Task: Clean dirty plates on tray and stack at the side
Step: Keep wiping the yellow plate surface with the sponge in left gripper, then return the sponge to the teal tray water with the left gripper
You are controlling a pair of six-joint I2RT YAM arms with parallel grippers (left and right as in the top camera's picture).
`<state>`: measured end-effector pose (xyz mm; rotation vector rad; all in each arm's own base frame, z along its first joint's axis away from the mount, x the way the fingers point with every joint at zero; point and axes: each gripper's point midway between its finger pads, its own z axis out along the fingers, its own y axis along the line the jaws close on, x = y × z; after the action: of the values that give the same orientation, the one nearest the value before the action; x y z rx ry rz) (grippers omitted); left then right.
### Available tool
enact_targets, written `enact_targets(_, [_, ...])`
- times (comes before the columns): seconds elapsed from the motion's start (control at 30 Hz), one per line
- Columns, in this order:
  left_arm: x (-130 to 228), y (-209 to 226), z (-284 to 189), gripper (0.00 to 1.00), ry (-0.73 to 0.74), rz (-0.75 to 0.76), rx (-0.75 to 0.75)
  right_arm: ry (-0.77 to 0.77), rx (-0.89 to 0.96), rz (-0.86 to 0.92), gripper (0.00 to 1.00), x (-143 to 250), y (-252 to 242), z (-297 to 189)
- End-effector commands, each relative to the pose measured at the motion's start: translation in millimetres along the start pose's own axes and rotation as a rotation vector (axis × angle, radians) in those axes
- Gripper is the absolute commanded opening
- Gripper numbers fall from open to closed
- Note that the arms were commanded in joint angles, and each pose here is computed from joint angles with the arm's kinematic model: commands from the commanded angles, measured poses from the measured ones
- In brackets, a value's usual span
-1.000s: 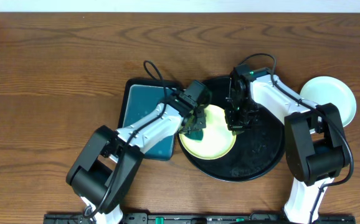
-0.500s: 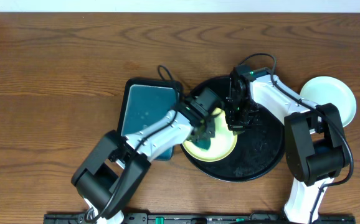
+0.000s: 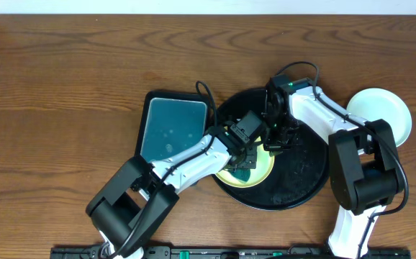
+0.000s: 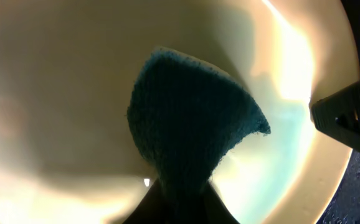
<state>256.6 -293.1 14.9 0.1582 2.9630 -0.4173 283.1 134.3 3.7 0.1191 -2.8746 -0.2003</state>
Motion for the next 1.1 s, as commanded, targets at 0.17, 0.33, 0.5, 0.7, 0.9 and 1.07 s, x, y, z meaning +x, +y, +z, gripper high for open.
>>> enact_targets(0.17, [-35.0, 18.2, -57.4, 0.09, -0.129, 0.072, 0.036, 0.018, -0.001, -0.009, 0.03, 3.6, 5.0, 5.5])
enact_targets(0.33, [-54.8, 48.1, -96.3, 0.13, -0.200, 0.039, 0.028, 0.019, -0.001, -0.009, 0.04, 3.7, 5.0, 5.5])
enact_targets(0.5, [-64.4, 97.5, -119.4, 0.17, -0.213, -0.027, -0.027, 0.010, -0.003, -0.010, 0.16, 1.5, 5.6, 5.5])
enact_targets(0.7, [-65.2, 155.7, -121.1, 0.17, -0.171, -0.172, -0.096, -0.033, -0.013, -0.024, 0.20, -8.6, 9.8, 5.7])
enact_targets(0.9, [-59.7, 181.1, -99.2, 0.17, -0.102, -0.197, -0.132, -0.054, -0.016, -0.044, 0.15, -12.8, 15.9, 6.6])
enact_targets(1.07, [-49.1, 190.3, -68.4, 0.17, -0.002, -0.193, -0.158, -0.053, -0.014, -0.051, 0.09, -12.0, 18.0, 7.4])
